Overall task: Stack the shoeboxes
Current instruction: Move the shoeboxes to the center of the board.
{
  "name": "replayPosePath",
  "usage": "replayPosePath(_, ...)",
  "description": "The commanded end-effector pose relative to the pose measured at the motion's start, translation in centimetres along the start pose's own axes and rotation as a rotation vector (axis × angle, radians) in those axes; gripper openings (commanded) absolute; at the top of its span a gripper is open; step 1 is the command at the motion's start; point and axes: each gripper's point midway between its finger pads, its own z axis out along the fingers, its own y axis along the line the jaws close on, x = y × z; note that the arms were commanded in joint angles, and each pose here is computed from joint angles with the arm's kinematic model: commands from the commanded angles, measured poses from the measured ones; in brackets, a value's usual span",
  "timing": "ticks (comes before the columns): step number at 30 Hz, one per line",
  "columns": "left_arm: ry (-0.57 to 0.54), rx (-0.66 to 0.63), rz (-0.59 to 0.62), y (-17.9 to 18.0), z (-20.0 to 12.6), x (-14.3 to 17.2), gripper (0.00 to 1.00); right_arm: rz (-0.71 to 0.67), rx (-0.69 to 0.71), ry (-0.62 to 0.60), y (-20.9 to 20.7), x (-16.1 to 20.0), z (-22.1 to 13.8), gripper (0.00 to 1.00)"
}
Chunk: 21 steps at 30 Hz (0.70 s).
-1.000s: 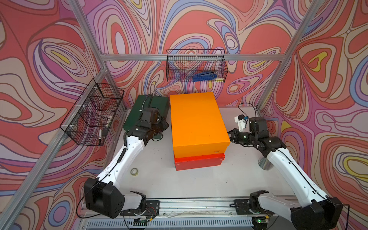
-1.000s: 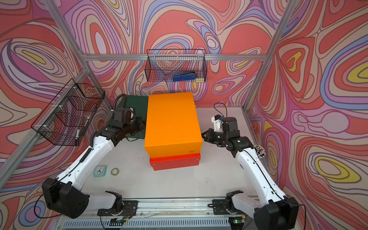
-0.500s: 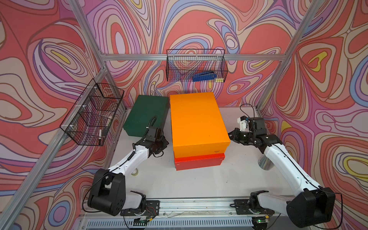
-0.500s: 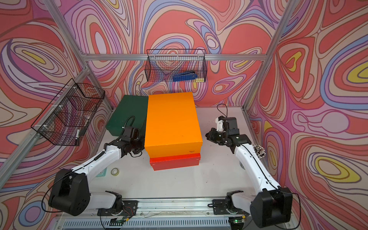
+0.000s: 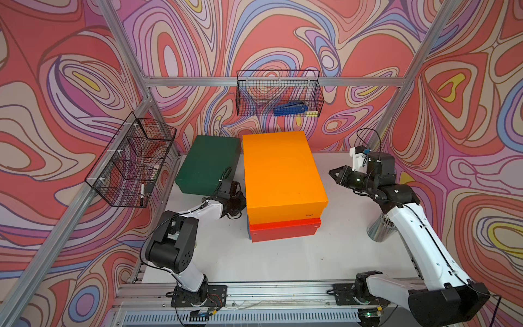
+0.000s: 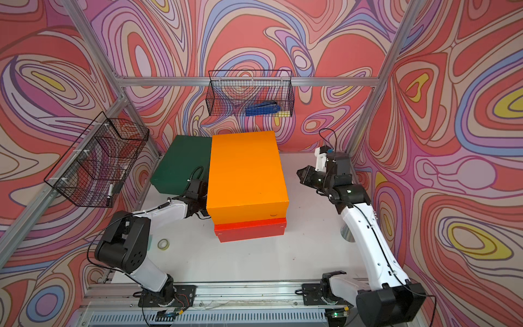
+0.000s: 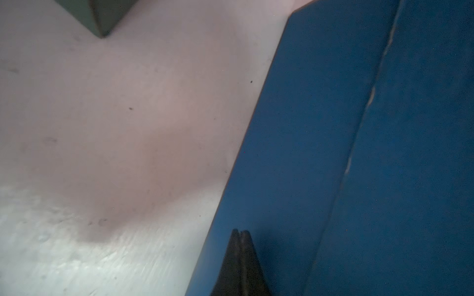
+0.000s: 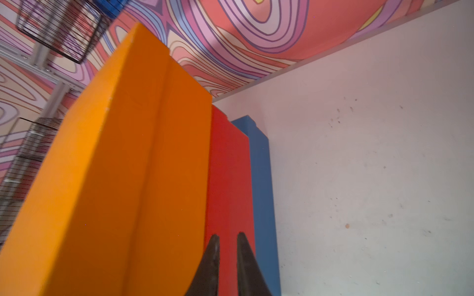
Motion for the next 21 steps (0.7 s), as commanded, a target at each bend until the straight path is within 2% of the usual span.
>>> replayPosePath(1,0.008,0.074,0.014,-3.3,1.0,0.8,0.0,-0.031,-0.14,-0.075,3.5,-2.9,-0.9,0.21)
replayPosePath(7,0.044,0.107,0.027,-6.0,3.1,2.5,0.0,-0.053,-0.305,-0.079,7.7,-5.5,-1.4,0.23)
replayPosePath(14,0.077,0.153,0.051,-10.1,6.1,3.5,0.0,-0.099,-0.421,-0.146,11.6,-7.5,-3.3,0.24)
replayPosePath(21,0.096,0.197,0.067,-14.0,8.6,4.1,0.0,-0.145,-0.539,-0.088,16.4,-6.0,-2.6,0.24)
